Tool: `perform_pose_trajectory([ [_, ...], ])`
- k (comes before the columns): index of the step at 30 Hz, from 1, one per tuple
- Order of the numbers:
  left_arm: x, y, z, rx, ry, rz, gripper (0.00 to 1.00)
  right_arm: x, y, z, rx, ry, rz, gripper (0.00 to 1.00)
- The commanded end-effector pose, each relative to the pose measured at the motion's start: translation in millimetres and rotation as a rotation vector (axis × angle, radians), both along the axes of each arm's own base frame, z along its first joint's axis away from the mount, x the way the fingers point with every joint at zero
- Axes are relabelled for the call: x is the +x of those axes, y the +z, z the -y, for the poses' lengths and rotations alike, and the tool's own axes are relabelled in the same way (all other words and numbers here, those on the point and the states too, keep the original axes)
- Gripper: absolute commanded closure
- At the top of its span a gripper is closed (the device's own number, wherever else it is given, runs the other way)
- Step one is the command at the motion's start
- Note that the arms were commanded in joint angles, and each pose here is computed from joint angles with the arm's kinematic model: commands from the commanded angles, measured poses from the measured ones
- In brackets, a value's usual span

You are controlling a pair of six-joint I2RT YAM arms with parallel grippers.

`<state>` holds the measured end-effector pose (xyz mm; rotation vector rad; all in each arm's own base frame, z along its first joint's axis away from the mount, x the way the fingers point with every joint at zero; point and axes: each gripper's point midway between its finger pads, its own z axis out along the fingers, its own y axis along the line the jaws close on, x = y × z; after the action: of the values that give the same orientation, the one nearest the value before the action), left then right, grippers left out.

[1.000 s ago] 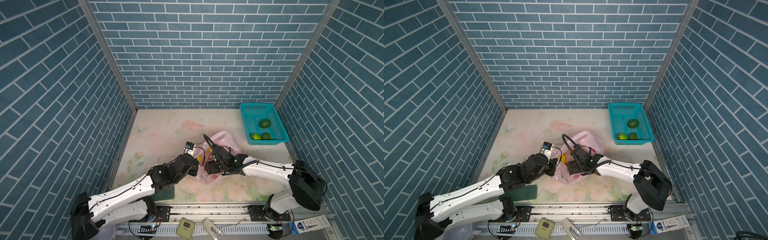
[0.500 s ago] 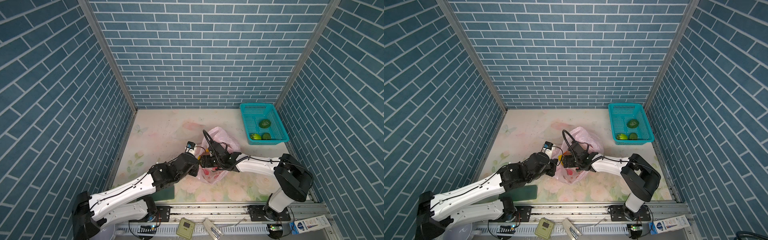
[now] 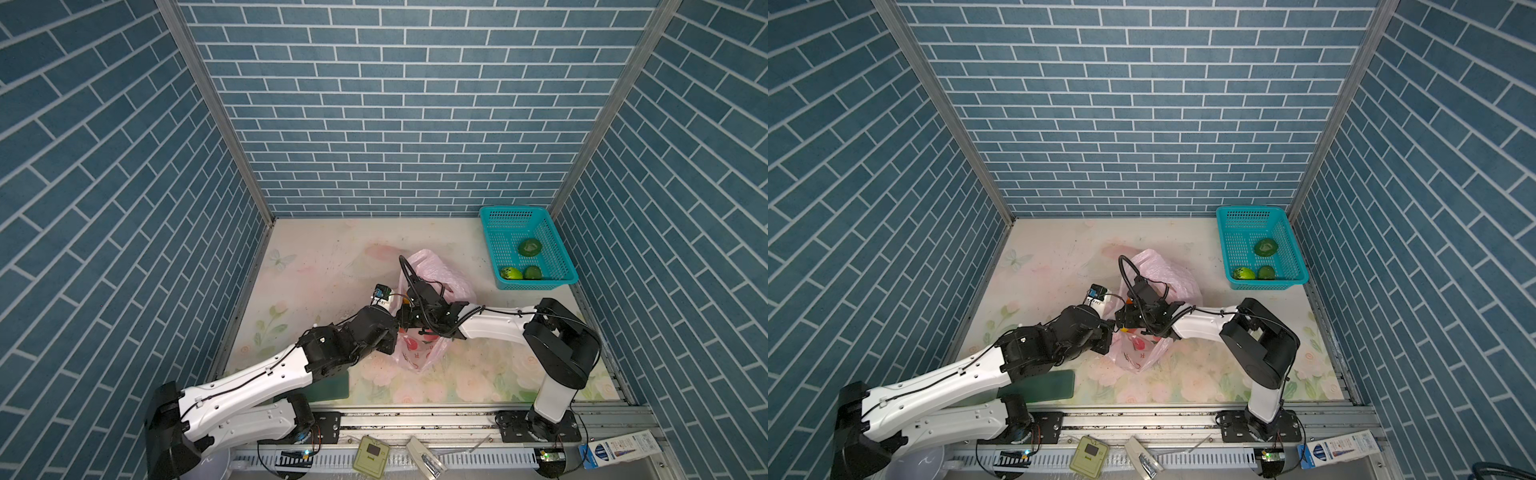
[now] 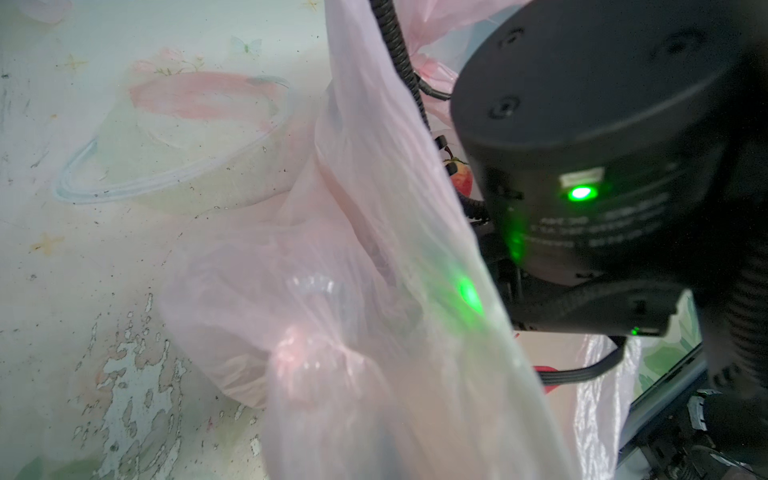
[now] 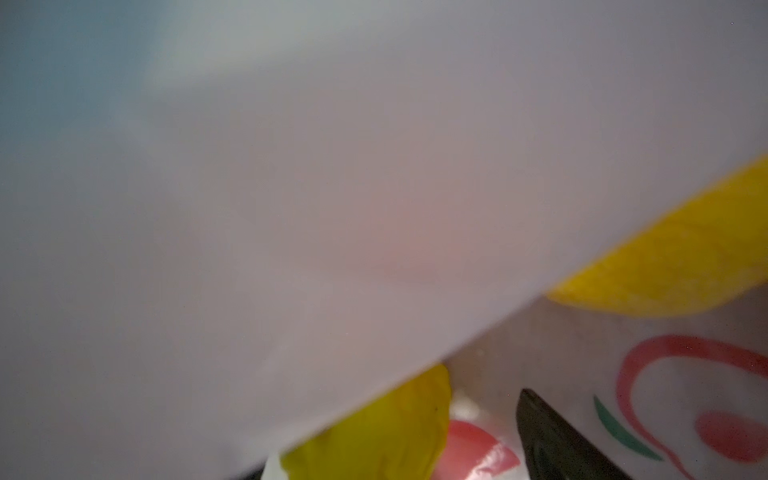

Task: Untie the knot of the plastic bag and take out the fruit
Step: 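Reach the right gripper down to the yellow lemon and grasp it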

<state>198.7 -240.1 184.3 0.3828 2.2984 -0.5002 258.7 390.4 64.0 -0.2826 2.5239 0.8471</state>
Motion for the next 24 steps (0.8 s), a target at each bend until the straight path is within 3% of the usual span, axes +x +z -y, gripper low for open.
perform_pose_trajectory([
  [1,-4,-11,-6,0.031,0.003,-0.025,1.00,10,3,-11,-0.016,-0.038,0.002,0.09],
  [6,-4,-11,-7,0.037,0.004,-0.027,1.00,12,-21,-6,-0.097,-0.075,-0.045,0.09],
  [12,-3,-9,-7,0.037,0.007,-0.019,1.00,12,-25,4,-0.120,-0.115,-0.049,0.23],
  [17,-1,-8,-6,0.031,0.013,-0.009,1.00,10,-10,11,-0.105,-0.115,-0.039,0.39],
  [24,6,-2,-2,0.010,0.025,0.026,1.00,-4,21,26,-0.082,-0.091,-0.040,0.44],
])
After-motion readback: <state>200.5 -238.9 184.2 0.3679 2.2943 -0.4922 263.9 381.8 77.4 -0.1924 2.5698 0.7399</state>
